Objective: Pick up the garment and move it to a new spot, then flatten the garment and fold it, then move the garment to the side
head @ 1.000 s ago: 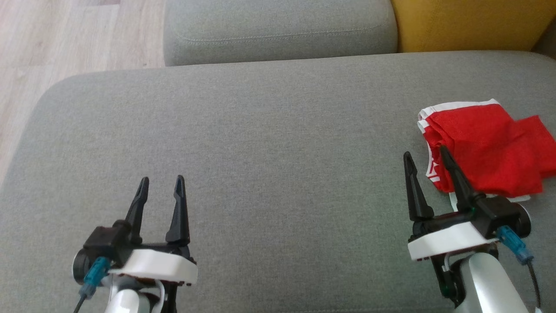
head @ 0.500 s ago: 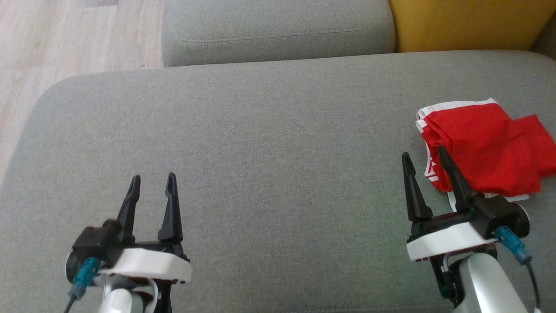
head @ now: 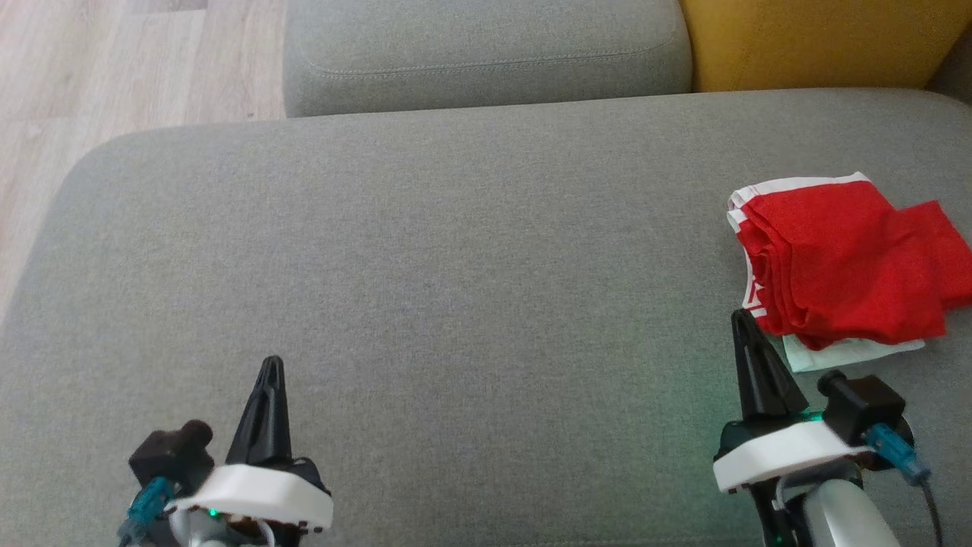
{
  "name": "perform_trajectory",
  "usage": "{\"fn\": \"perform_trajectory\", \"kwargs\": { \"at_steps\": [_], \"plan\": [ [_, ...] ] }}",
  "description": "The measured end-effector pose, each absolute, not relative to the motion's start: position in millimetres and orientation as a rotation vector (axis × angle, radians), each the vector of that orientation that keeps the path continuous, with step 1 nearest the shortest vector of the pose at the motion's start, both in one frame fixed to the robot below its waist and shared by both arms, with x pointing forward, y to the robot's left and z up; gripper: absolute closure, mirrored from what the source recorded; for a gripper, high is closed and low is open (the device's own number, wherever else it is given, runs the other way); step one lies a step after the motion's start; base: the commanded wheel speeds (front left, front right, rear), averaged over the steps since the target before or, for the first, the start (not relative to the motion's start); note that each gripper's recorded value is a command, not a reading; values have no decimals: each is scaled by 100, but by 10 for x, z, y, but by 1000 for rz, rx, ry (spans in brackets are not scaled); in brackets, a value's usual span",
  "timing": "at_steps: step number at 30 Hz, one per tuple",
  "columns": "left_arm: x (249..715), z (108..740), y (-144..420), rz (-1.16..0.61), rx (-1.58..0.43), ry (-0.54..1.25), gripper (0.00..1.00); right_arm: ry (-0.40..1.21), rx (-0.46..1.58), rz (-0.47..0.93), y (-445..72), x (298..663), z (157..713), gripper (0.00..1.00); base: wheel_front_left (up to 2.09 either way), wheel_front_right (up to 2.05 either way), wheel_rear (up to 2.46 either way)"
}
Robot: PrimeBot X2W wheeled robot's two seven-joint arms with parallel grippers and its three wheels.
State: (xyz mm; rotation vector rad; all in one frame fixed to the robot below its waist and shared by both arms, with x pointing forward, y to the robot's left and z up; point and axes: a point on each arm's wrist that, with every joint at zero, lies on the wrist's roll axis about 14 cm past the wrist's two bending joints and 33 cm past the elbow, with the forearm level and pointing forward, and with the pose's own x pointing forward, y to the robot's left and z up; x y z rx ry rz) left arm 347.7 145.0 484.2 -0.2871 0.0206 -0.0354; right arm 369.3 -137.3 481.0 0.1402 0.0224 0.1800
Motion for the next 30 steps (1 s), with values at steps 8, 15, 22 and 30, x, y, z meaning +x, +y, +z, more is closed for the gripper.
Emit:
{"fn": "perform_trajectory", "kwargs": {
  "at_steps": [8, 15, 22, 30],
  "plan": [
    [3477, 4784, 1458, -29, -377, 51, 100, 39, 239, 151, -1422, 3699, 4796, 100, 0, 0, 0],
    [3492, 4749, 1476, -18, -454, 74, 100, 52, 325, 125, -1469, 3705, 4782, 100, 0, 0, 0],
    [3518, 4742, 1533, 2, -531, 83, 100, 58, 410, 95, -1532, 3711, 4776, 100, 0, 0, 0],
    [3518, 4706, 1562, 16, -616, 103, 100, 71, 508, 67, -1586, 3715, 4759, 100, 0, 0, 0]
  ]
}}
